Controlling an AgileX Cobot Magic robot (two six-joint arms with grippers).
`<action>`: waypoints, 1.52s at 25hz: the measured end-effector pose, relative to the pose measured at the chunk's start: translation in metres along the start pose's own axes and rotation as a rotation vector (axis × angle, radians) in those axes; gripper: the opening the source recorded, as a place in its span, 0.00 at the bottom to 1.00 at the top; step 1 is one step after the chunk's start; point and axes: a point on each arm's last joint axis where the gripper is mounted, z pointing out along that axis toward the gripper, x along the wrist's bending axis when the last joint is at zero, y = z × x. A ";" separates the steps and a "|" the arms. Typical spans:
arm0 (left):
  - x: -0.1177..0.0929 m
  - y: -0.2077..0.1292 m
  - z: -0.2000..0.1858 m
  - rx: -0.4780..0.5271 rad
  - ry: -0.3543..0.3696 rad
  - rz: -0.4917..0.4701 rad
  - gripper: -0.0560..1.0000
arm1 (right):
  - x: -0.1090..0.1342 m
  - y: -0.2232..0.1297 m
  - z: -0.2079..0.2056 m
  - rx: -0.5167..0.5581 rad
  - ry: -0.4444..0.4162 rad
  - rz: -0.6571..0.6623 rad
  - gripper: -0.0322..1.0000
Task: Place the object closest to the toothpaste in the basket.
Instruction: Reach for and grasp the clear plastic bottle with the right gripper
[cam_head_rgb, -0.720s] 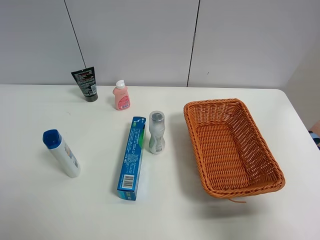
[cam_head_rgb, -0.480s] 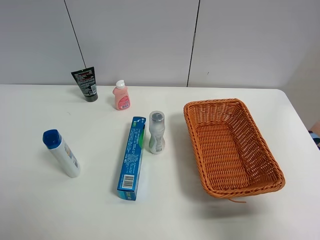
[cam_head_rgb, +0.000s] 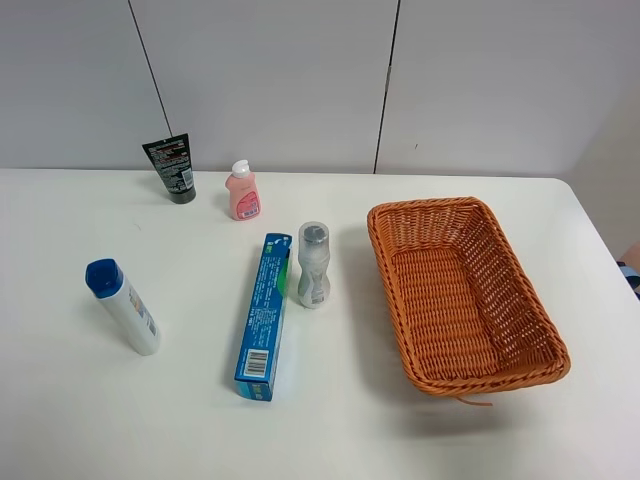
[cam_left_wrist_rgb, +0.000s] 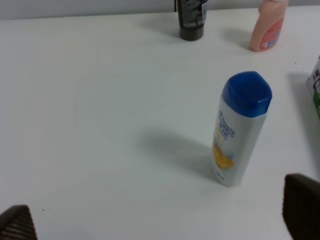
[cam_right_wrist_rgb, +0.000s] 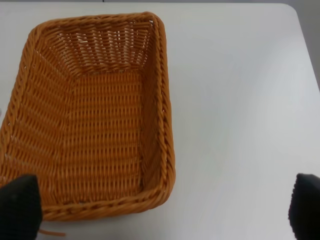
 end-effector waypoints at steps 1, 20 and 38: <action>0.000 0.000 0.000 0.000 0.000 0.000 0.99 | 0.000 0.004 -0.003 -0.005 0.009 -0.002 0.99; 0.000 0.000 0.000 0.000 0.000 -0.001 0.99 | 0.158 0.113 0.240 0.397 0.496 -0.678 0.99; 0.000 0.000 0.000 0.000 -0.001 -0.002 0.99 | 0.216 0.031 0.346 0.398 0.561 -0.792 0.99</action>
